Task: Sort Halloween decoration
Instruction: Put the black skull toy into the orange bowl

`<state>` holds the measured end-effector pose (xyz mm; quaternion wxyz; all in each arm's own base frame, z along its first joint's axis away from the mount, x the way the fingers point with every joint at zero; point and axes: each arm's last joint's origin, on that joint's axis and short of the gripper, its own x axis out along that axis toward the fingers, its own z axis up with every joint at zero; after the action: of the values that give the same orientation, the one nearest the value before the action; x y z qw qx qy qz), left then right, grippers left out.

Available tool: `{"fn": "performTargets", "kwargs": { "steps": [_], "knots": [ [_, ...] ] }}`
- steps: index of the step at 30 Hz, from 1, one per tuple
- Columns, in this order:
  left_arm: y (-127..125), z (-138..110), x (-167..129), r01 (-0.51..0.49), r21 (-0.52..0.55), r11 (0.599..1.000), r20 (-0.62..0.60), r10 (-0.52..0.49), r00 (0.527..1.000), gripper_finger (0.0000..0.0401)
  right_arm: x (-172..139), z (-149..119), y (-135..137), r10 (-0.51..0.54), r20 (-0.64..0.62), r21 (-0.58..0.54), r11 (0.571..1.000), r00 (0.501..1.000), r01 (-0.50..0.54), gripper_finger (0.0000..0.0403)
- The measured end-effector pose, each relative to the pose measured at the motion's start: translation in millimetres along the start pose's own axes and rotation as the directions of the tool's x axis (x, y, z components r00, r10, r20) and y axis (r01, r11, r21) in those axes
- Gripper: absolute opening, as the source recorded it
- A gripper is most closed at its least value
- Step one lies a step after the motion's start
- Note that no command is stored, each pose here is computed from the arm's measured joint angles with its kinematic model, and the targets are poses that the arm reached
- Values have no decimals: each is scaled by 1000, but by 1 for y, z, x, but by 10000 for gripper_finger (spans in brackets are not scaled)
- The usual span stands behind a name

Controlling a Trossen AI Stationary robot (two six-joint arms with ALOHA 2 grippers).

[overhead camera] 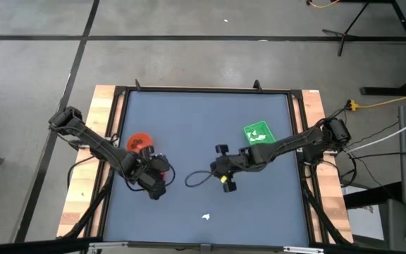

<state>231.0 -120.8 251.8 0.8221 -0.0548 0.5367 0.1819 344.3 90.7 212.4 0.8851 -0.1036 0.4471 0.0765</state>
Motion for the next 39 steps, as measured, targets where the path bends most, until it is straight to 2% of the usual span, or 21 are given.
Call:
{"fn": "performTargets", "kwargs": {
  "steps": [9,14,17,21,25,32,39],
  "knots": [
    [0,16,3,-65,-40,997,193,71,979,169,-18,34,-32,-58,130,88,995,990,46,97],
    [-5,29,0,-142,77,987,371,104,923,169,-27,48,-45,-49,216,193,981,975,6,97],
    [-10,35,-4,-212,148,966,462,122,878,169,-32,54,-54,-24,252,260,965,967,-44,97],
    [-13,39,-8,-291,189,938,536,150,831,169,-38,61,-64,9,290,327,939,957,-108,97],
    [-16,44,-12,-337,199,920,592,161,789,169,-42,65,-73,53,330,403,895,943,-191,97],
    [-20,51,-16,-368,233,900,640,143,755,169,-48,74,-83,165,458,503,762,873,-408,97],
    [-22,55,-19,-389,243,889,668,138,731,169,-49,77,-82,196,490,542,695,849,-473,97]
  ]
}}
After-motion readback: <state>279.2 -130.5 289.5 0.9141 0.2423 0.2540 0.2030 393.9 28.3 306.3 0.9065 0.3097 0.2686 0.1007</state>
